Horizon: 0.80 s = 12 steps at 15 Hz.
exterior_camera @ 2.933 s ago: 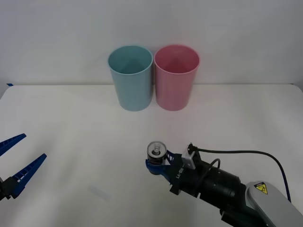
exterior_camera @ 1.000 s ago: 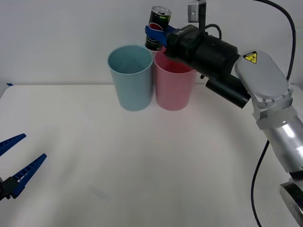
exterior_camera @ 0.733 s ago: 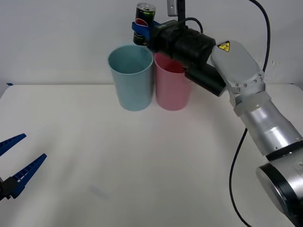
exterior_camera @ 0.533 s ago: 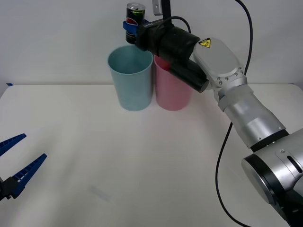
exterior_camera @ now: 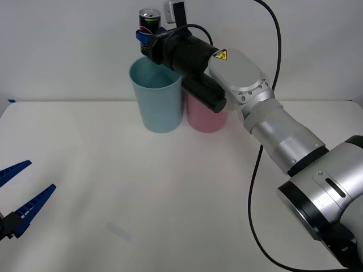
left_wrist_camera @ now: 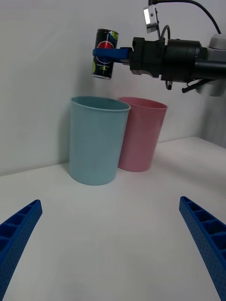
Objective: Grasp the object on the table and drop it into the matching bin: aluminum can to the light blue bin, PET bottle to the pink bin.
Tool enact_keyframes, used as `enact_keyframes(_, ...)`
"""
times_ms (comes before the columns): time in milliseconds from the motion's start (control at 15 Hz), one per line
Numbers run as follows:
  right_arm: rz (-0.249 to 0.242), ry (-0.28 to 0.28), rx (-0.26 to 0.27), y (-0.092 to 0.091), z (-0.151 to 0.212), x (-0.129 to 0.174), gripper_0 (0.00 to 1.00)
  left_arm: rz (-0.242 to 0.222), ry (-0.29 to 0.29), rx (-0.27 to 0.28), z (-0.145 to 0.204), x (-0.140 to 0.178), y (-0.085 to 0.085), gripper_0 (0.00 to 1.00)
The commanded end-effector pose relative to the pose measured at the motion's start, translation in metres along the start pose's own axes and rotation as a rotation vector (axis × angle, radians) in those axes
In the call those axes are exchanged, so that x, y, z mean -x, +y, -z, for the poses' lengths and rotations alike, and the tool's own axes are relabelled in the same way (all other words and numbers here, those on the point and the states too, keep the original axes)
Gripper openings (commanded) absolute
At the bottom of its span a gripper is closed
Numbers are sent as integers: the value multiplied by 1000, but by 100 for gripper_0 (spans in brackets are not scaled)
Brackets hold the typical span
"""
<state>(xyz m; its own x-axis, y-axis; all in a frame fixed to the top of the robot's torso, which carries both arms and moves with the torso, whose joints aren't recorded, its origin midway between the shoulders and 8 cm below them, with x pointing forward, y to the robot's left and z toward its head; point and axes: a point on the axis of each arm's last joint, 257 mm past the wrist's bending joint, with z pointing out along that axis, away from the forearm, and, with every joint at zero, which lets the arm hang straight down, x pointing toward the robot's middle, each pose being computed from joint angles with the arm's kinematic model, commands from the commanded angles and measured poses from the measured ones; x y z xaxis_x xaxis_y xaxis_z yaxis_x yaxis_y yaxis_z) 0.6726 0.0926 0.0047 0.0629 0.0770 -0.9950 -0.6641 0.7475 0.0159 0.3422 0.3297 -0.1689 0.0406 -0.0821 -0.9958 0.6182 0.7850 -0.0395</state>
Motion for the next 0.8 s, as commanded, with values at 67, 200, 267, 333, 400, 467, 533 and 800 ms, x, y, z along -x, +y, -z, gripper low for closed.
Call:
enact_keyframes(67,2,-1,-1,0,0,0,45,0,0,0,0,0,0,100)
enact_keyframes(200,9,-1,-6,-5,1,1,100,0,0,0,0,0,0,100)
enact_keyframes(267,13,-2,-7,-7,2,2,100,0,0,0,0,0,0,100)
enact_keyframes(333,14,-2,-7,-7,2,2,100,0,0,0,0,0,0,100)
enact_keyframes(400,11,-2,-8,-9,3,3,100,0,0,0,0,0,0,100)
enact_keyframes(467,8,-2,-7,-11,4,3,100,0,0,0,0,0,0,100)
enact_keyframes(533,9,-1,-3,-12,5,3,100,0,0,0,0,0,0,100)
enact_keyframes(800,13,-37,26,-13,21,14,100,0,0,0,0,0,0,100)
